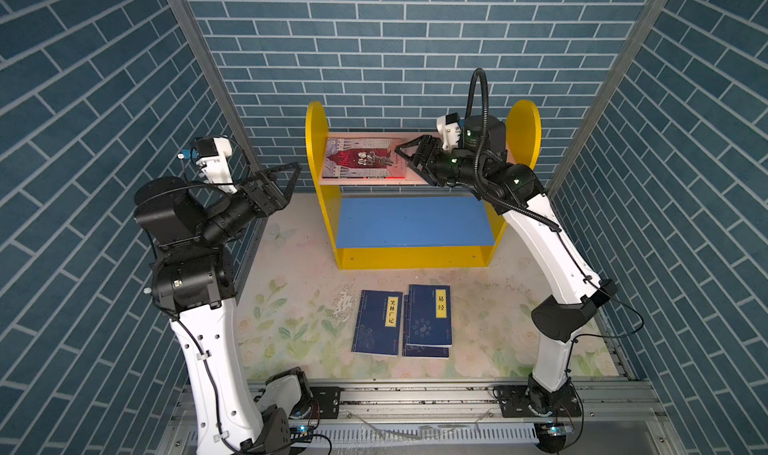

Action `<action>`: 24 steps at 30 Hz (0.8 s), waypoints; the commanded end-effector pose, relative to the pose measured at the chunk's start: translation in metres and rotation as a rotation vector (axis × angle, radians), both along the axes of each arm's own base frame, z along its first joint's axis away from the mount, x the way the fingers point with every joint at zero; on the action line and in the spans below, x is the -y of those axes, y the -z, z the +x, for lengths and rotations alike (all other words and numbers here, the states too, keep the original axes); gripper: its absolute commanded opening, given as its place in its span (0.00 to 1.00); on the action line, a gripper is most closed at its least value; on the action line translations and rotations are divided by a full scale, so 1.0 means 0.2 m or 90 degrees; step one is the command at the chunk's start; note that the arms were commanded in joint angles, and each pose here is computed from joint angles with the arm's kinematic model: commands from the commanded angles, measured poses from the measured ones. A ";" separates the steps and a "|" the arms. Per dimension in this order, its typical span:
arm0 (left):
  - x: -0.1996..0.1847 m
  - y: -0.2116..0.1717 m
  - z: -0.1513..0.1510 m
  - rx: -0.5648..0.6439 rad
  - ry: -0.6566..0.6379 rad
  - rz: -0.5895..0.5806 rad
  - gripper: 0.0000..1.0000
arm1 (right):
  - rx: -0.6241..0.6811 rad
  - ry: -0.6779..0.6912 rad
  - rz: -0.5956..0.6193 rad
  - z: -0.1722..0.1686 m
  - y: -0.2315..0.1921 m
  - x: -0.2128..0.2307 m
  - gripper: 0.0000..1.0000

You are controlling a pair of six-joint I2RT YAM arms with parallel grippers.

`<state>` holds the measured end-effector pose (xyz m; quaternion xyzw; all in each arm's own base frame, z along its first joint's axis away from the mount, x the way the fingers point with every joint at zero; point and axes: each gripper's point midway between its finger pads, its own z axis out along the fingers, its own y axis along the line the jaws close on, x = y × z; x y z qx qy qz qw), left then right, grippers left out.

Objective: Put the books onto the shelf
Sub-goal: 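Push the Hamlet book flat onto the pink shelf with the right gripper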

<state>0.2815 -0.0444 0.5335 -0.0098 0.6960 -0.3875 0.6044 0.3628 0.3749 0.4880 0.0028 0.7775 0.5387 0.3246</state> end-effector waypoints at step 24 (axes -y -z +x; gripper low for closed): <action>0.02 -0.03 -0.01 0.025 0.012 0.009 1.00 | -0.002 -0.010 -0.063 0.06 0.14 -0.06 0.66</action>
